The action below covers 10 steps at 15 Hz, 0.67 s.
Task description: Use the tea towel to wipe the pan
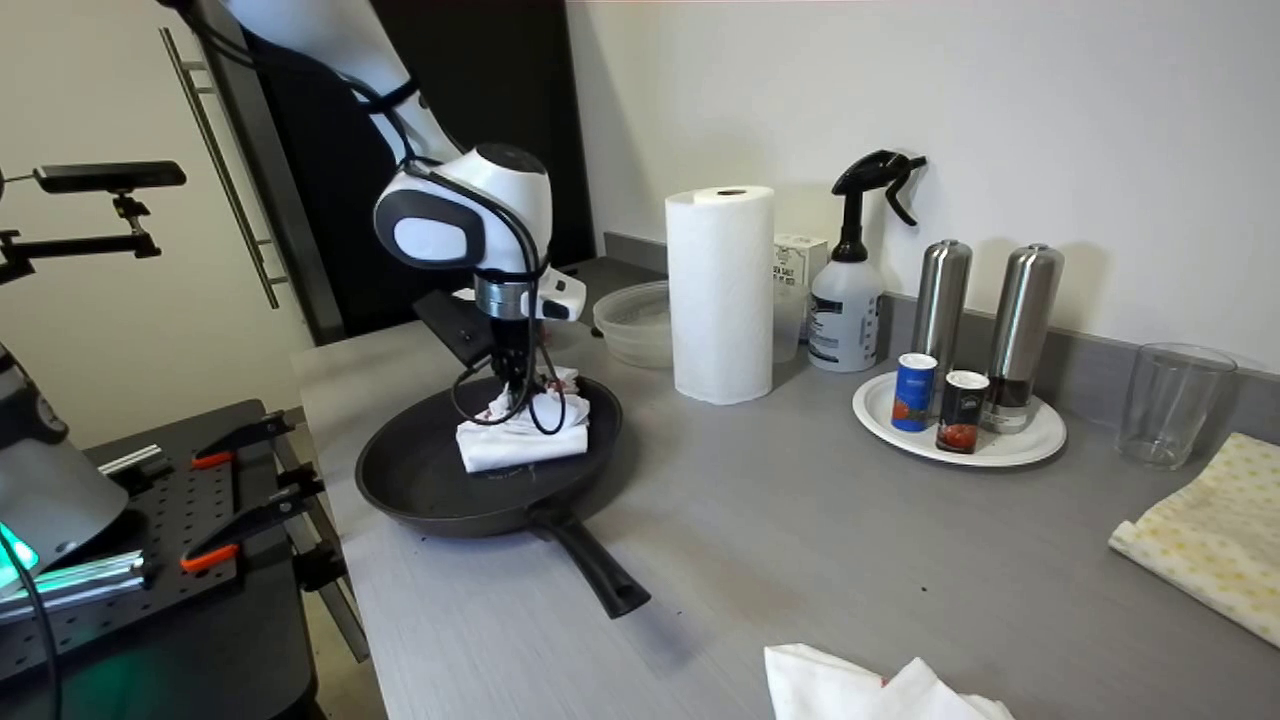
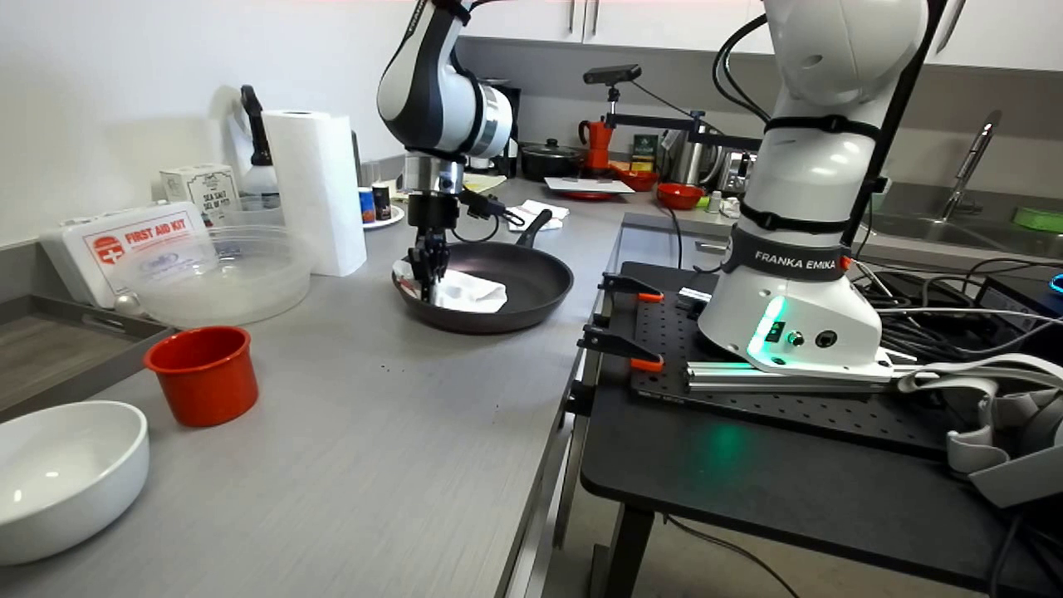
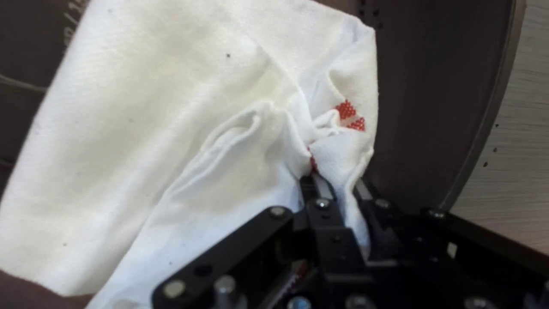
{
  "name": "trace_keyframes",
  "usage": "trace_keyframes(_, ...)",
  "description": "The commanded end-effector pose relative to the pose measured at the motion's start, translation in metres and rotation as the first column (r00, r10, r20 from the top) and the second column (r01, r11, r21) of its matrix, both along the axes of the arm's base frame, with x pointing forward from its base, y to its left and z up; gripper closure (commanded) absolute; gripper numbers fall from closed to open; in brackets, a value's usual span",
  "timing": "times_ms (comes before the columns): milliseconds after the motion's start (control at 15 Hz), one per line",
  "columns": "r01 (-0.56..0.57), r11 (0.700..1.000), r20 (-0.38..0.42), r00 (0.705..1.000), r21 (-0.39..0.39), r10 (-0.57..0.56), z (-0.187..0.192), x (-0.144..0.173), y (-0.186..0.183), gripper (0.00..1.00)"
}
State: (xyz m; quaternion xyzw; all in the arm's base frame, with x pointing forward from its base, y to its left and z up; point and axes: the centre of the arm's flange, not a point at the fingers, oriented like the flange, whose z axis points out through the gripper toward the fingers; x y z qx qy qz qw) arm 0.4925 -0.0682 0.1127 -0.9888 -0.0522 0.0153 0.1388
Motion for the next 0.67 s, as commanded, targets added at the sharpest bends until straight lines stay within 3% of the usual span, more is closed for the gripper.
trace_keyframes(0, 0.001, 1.000, 0.005, 1.000, 0.012, -0.002, -0.025, -0.001, -0.008, 0.97)
trace_keyframes(333, 0.103, 0.994, -0.014, 0.995, 0.022, -0.103, -0.033, -0.018, -0.045, 0.97)
trace_keyframes(600, 0.241, 0.970, -0.020, 0.970, 0.020, -0.241, -0.033, -0.038, -0.090, 0.97)
